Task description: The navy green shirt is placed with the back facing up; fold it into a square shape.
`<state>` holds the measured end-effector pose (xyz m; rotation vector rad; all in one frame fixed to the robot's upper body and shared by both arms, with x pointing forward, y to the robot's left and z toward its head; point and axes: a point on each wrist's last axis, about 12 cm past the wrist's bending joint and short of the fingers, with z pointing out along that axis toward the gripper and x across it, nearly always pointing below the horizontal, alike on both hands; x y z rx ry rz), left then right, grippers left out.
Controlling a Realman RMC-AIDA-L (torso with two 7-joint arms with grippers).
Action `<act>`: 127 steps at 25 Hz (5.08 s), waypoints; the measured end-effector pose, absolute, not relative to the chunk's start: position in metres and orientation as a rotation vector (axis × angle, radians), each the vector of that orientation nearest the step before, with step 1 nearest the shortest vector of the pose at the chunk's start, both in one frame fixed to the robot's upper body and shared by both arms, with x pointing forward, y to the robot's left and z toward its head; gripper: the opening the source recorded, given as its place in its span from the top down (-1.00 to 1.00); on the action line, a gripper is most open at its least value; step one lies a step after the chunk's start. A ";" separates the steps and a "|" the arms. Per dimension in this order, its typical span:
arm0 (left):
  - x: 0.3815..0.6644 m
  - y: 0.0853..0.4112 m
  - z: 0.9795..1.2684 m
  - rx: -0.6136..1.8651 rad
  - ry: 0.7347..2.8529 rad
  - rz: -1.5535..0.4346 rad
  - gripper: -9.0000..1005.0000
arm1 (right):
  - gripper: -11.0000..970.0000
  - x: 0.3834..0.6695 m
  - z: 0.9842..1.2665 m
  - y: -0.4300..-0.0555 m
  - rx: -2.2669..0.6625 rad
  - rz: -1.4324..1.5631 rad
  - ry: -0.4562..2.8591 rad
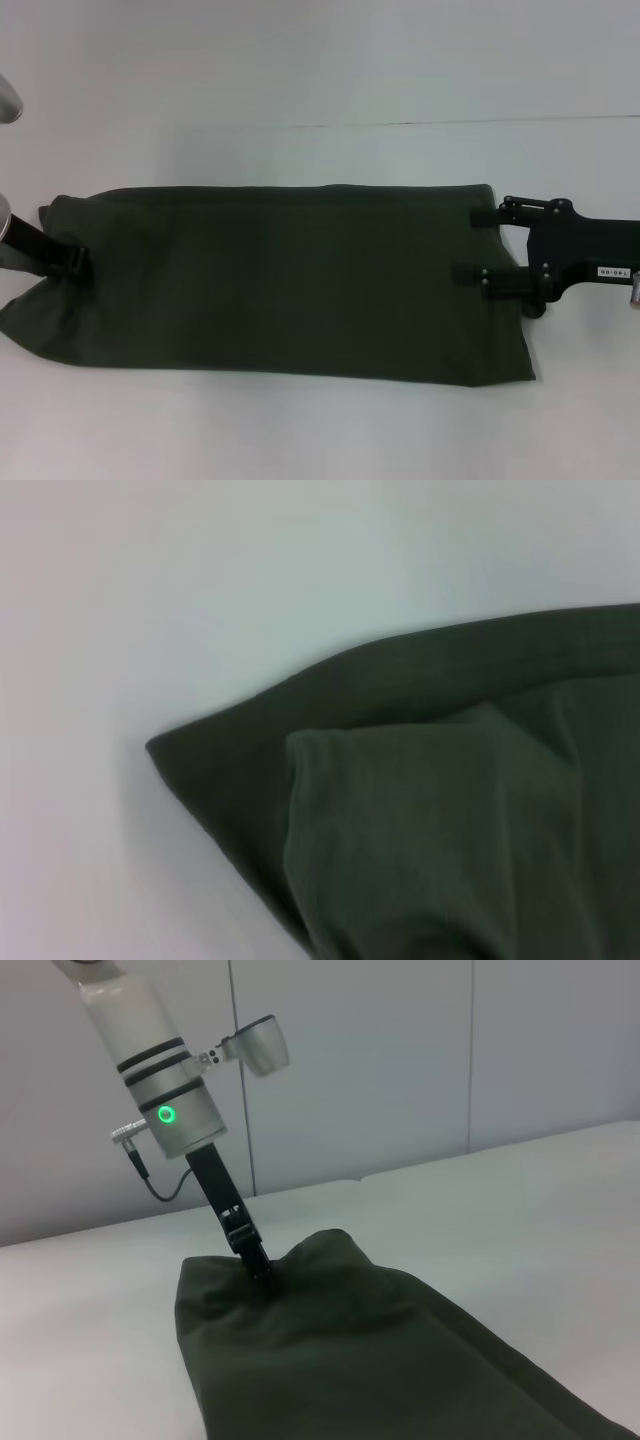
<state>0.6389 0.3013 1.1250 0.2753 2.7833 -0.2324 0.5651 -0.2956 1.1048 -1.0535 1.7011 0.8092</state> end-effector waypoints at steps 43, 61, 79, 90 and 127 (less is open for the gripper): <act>0.637 0.336 1.217 0.409 2.733 -0.116 0.75 | -0.81 0.566 1.104 -0.291 -1.043 0.799 1.686; 0.639 0.175 1.287 0.918 2.574 -0.184 0.75 | -0.81 0.555 1.095 -0.313 -0.962 0.748 1.720; 0.631 0.069 1.241 1.143 2.551 -0.239 0.76 | -0.80 0.540 1.084 -0.328 -0.907 0.732 1.764; 0.626 0.044 1.231 1.117 2.472 -0.595 0.66 | -0.80 0.538 1.081 -0.329 -0.900 0.734 1.774; 0.609 0.204 1.166 0.852 1.650 -1.066 -0.89 | -0.81 0.530 1.098 -0.340 -0.682 0.884 1.710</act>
